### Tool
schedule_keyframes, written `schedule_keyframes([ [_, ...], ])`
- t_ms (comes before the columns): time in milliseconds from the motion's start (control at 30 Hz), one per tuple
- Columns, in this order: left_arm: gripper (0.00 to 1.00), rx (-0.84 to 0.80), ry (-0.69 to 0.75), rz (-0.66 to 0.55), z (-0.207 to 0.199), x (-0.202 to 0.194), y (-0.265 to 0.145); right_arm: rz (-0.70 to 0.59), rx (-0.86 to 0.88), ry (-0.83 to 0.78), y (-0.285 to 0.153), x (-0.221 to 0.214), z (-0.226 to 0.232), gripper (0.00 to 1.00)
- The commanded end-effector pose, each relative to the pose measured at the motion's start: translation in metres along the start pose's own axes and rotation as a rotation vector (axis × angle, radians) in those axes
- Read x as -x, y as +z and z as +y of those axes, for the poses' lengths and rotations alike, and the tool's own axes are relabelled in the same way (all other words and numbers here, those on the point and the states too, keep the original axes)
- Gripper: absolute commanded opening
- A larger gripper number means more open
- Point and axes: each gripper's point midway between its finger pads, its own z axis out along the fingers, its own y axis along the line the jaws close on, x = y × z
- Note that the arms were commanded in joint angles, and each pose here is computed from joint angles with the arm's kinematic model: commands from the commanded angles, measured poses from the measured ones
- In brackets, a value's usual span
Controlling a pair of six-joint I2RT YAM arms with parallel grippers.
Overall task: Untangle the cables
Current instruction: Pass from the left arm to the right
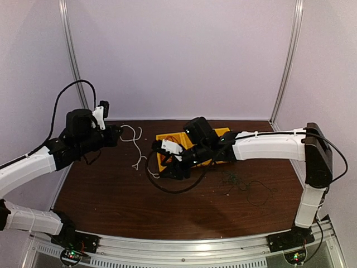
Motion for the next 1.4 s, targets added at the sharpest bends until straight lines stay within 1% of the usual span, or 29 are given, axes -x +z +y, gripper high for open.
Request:
schedule_keyframes([
  [0,0.00,0.130,-0.094,0.019,0.035,-0.036,-0.001,-0.024,-0.043,0.024,0.034,0.012,-0.010,0.50],
  [133,0.00,0.201,-0.125,0.047,0.057,-0.067,-0.013,0.029,-0.036,-0.029,0.066,0.003,-0.006,0.50],
  [200,0.00,0.209,-0.141,0.038,0.062,-0.074,-0.022,0.065,-0.021,-0.061,0.081,-0.003,-0.002,0.49],
  [333,0.00,0.250,-0.173,0.017,0.076,-0.086,-0.038,0.093,-0.014,-0.106,0.106,-0.006,0.004,0.48],
  [500,0.00,0.268,-0.188,0.022,0.084,-0.100,-0.047,0.065,-0.001,-0.086,0.130,0.006,0.007,0.50],
  [600,0.00,0.263,-0.196,0.011,0.084,-0.100,-0.052,0.045,0.004,-0.047,0.143,0.014,0.006,0.53],
  [667,0.00,0.262,-0.201,0.002,0.084,-0.098,-0.054,0.027,-0.006,-0.018,0.149,0.018,0.004,0.54],
  [867,0.00,0.254,-0.207,-0.019,0.083,-0.092,-0.061,-0.005,-0.020,0.067,0.164,0.019,-0.005,0.53],
  [1167,0.00,0.236,-0.228,-0.023,0.079,-0.089,-0.063,-0.103,0.010,0.110,0.176,0.040,-0.006,0.48],
  [1200,0.00,0.235,-0.229,-0.024,0.079,-0.089,-0.063,-0.112,0.019,0.111,0.178,0.043,-0.006,0.45],
  [1267,0.00,0.237,-0.232,-0.026,0.079,-0.088,-0.064,-0.116,0.018,0.115,0.181,0.045,-0.007,0.26],
  [1367,0.00,0.239,-0.233,-0.031,0.079,-0.086,-0.066,-0.120,-0.006,0.125,0.180,0.047,-0.013,0.12],
])
